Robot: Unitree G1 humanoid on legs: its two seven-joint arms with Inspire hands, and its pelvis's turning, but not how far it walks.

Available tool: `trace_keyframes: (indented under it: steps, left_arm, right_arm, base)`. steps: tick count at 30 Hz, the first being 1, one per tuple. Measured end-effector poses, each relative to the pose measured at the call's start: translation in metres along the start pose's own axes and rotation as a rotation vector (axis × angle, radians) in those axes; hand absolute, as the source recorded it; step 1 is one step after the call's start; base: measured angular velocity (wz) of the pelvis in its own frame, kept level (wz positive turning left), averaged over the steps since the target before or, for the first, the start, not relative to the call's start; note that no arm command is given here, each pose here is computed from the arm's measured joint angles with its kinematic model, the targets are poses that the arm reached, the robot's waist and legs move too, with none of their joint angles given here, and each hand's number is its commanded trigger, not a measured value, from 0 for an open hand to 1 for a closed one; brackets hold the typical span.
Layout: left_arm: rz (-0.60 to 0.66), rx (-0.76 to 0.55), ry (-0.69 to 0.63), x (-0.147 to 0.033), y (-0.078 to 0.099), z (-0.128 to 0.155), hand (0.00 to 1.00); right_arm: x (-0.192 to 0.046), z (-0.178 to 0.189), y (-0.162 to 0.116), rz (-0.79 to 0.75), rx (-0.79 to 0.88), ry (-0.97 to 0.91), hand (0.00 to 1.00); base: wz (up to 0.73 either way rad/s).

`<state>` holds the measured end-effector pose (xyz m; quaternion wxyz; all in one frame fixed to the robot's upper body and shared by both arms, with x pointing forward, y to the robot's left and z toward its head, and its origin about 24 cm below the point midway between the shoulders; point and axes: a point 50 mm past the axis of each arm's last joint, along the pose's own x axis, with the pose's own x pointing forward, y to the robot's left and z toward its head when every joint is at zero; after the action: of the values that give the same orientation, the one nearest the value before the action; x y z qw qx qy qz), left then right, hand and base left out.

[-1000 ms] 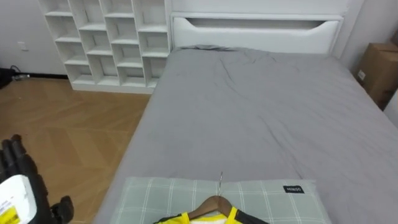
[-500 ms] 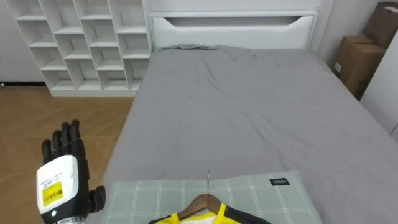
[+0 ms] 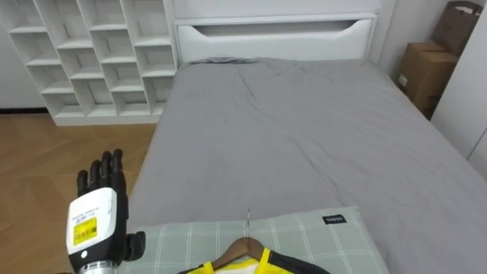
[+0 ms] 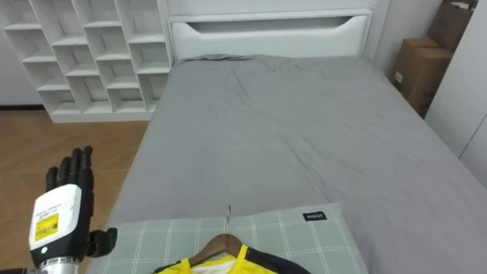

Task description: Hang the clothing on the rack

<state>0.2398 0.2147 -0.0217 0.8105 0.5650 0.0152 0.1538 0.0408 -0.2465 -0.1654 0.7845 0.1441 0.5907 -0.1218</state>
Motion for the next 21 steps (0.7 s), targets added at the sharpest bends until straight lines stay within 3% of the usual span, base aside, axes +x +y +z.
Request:
trace_keyframes:
  steps: [21]
  left_arm:
    - [-0.344, 0.166, 0.061, -0.024, -0.037, -0.019, 0.00]
  right_arm:
    - [0.000, 0.001, -0.001, 0.008, 0.028, 0.001, 0.00]
  base:
    - [-0.02]
